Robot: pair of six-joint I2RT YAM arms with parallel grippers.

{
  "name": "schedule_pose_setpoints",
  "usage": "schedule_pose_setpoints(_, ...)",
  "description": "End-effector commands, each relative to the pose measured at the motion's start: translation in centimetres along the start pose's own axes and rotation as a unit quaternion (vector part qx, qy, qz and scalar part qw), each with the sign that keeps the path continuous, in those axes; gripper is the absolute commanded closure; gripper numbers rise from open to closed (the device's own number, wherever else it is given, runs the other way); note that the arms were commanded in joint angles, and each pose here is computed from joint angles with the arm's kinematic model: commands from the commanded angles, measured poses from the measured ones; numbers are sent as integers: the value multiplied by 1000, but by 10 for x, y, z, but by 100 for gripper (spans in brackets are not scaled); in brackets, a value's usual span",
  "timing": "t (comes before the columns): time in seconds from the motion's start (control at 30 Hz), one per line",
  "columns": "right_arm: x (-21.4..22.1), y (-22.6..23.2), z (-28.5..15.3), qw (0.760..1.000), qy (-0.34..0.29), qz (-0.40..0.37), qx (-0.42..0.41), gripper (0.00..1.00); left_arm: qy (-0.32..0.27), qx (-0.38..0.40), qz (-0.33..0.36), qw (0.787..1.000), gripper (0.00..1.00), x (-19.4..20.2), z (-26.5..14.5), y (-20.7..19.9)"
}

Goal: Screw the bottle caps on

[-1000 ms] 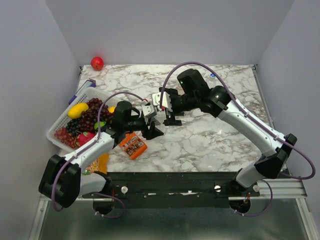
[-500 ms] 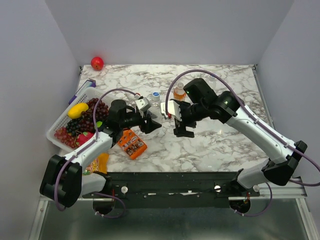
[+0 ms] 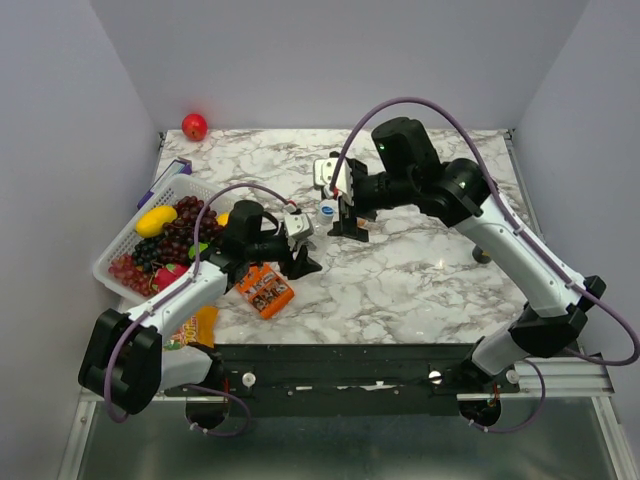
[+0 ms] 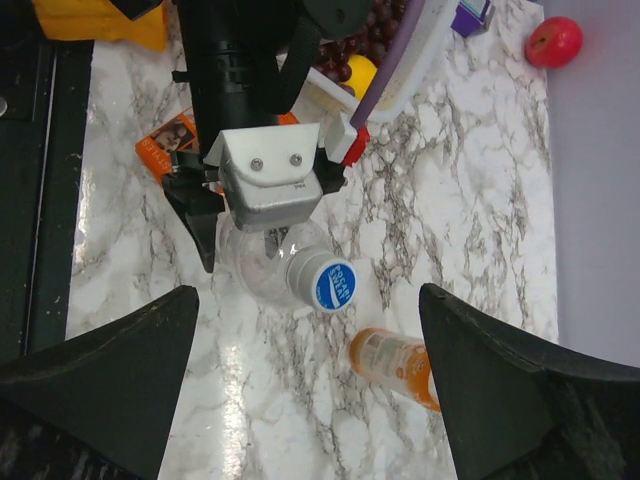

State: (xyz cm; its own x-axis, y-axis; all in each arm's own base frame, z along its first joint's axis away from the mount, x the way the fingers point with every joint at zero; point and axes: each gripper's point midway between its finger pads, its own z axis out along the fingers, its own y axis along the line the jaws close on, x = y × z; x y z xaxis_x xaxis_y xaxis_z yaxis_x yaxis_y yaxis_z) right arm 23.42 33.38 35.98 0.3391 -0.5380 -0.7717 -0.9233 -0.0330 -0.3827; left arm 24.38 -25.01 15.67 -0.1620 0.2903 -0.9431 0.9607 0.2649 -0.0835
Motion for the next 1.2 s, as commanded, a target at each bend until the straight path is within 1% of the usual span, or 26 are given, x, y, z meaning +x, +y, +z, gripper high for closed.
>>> schedule_pose_setpoints(0.0, -1, 9, 16, 998, -23, -35, -46, 2, 3, 32, 48, 998, 100, -12, -2, -10)
schedule_pose_setpoints(0.2, 21, 18, 26, 997, 7, -37, -67, 2, -12, 36, 53, 998, 100, -25, -3, -12)
schedule_pose_setpoints(0.33, 34, 26, 28, 996, 27, -28, -78, 2, -31, 31, 33, 999, 100, -36, -2, -9)
schedule_pose_setpoints(0.43, 40, 32, 26, 995, 35, -23, -85, 2, -39, 26, 32, 998, 100, -39, -1, -7)
schedule_pose_setpoints(0.53, 47, 35, 25, 995, 47, -14, -88, 3, -42, 15, 15, 999, 100, -38, -1, -1)
schedule_pose_setpoints(0.63, 56, 37, 22, 994, 71, 3, -83, 3, -48, 2, 10, 999, 100, -39, -2, 4)
schedule_pose_setpoints(0.73, 72, 41, 18, 990, 109, 29, -80, 4, -54, -13, -3, 998, 100, -39, -3, 9)
schedule_pose_setpoints(0.8, 86, 48, 15, 985, 137, 56, -83, 4, -60, -21, -5, 998, 100, -40, -4, 12)
schedule_pose_setpoints(0.83, 91, 47, 12, 984, 142, 74, -77, 4, -60, -24, -6, 998, 100, -39, -4, 12)
schedule_pose_setpoints(0.93, 92, 41, 4, 978, 127, 153, -68, 2, -48, -23, 4, 999, 100, -31, -4, 12)
schedule_pose_setpoints(0.97, 89, 39, 2, 978, 119, 161, -65, 2, -43, -11, 13, 999, 100, -28, -4, 8)
schedule_pose_setpoints(1.0, 83, 37, -1, 979, 105, 163, -66, 2, -26, -3, 7, 1000, 100, -20, -4, 5)
schedule_pose_setpoints(1.03, 75, 28, -6, 982, 90, 156, -54, 2, -16, 2, 33, 999, 100, -15, -5, 4)
schedule_pose_setpoints(1.07, 65, 24, -11, 986, 71, 143, -46, 2, -7, 7, 43, 999, 100, -11, -5, 3)
schedule_pose_setpoints(1.1, 56, 22, -13, 991, 52, 116, -51, 2, 17, 19, 37, 999, 100, 1, -8, -3)
schedule_pose_setpoints(1.13, 50, 21, -17, 994, 39, 95, -49, 2, 26, 27, 76, 996, 100, 4, -8, -4)
schedule_pose_setpoints(1.17, 44, 21, -21, 996, 23, 67, -45, 2, 34, 32, 89, 995, 100, 7, -10, -6)
